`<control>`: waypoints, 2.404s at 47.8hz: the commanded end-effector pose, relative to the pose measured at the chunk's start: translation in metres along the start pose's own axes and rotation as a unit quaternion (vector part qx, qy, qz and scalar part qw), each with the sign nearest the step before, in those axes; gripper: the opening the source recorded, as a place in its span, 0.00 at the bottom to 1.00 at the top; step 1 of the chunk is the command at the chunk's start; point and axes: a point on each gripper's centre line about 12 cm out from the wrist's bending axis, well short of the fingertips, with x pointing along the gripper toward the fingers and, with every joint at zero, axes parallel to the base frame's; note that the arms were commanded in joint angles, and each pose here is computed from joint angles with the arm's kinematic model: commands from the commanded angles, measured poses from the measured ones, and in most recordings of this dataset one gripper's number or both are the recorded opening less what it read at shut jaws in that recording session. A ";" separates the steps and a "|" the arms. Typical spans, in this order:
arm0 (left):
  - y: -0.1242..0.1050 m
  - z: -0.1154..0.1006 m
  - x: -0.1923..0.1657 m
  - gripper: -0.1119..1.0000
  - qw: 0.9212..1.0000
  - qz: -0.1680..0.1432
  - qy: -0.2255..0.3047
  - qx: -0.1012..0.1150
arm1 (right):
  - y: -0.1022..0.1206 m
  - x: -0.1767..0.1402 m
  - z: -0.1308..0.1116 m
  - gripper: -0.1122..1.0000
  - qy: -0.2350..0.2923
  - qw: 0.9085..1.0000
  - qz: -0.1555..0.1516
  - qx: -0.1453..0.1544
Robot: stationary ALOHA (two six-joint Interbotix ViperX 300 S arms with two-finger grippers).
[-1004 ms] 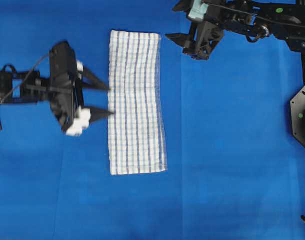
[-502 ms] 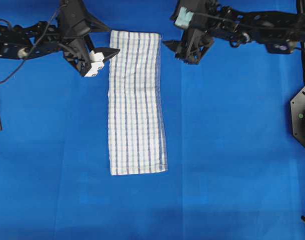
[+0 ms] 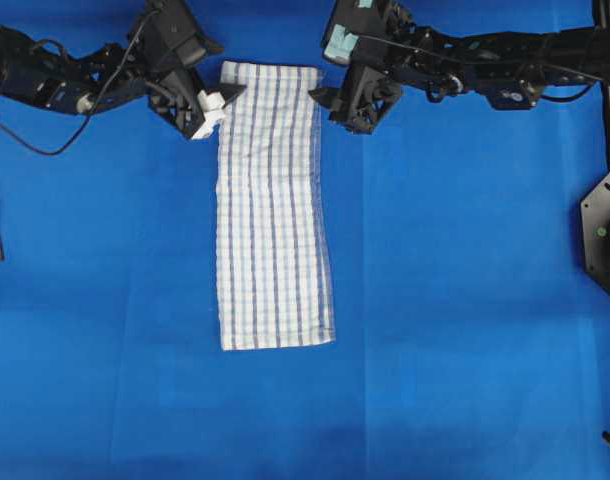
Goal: Fold the blue towel.
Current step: 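Move both grippers to the strip's top corners and grasp them, then fold the strip's top end down toward its bottom end with both grippers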
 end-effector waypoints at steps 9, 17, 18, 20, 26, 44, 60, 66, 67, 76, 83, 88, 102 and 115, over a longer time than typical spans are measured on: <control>0.008 0.000 0.009 0.81 1.000 0.011 -0.002 -0.005 | 0.003 0.008 0.011 0.87 -0.018 1.000 0.001 0.006; 0.008 -0.007 0.013 0.81 1.000 0.011 0.007 -0.004 | 0.009 0.016 0.006 0.83 -0.010 1.000 0.005 0.005; 0.008 -0.007 0.014 0.81 1.000 0.011 0.008 -0.004 | 0.009 0.016 0.005 0.82 -0.010 1.000 0.005 0.005; 0.008 -0.008 0.014 0.80 1.000 0.011 0.010 -0.004 | 0.011 0.018 0.004 0.81 -0.009 1.000 0.006 0.005; 0.007 -0.008 0.013 0.78 1.000 0.010 0.009 -0.004 | 0.011 0.019 0.001 0.76 -0.006 1.000 0.006 0.005; 0.003 -0.012 0.011 0.35 1.000 0.005 0.016 0.001 | 0.013 0.022 -0.004 0.23 0.003 1.000 0.008 0.003; -0.001 -0.008 0.010 0.28 1.000 0.001 0.011 0.003 | 0.014 0.009 0.006 0.11 -0.004 1.000 0.011 0.003; -0.010 0.001 0.006 0.26 1.000 -0.009 -0.003 0.010 | 0.014 -0.001 0.015 0.11 -0.019 1.000 0.012 0.002; -0.011 0.003 0.005 0.26 1.000 -0.011 -0.006 0.010 | 0.015 -0.003 0.016 0.11 -0.020 1.000 0.012 0.001; -0.024 0.023 -0.012 0.19 0.999 -0.029 -0.028 0.016 | 0.021 -0.015 0.020 0.11 -0.031 0.999 0.019 -0.004; -0.030 0.039 -0.030 0.15 0.998 -0.043 -0.040 0.018 | 0.028 -0.021 0.019 0.11 -0.033 0.999 0.026 -0.010; -0.034 0.047 -0.041 0.14 0.997 -0.053 -0.046 0.020 | 0.036 -0.026 0.020 0.11 -0.036 0.999 0.033 -0.014; -0.069 0.053 -0.075 0.14 0.992 -0.106 -0.052 0.044 | 0.061 -0.051 0.023 0.11 -0.053 0.996 0.061 -0.032; -0.119 0.041 -0.096 0.14 0.982 -0.173 -0.038 0.070 | 0.101 -0.086 0.017 0.11 -0.069 0.990 0.110 -0.049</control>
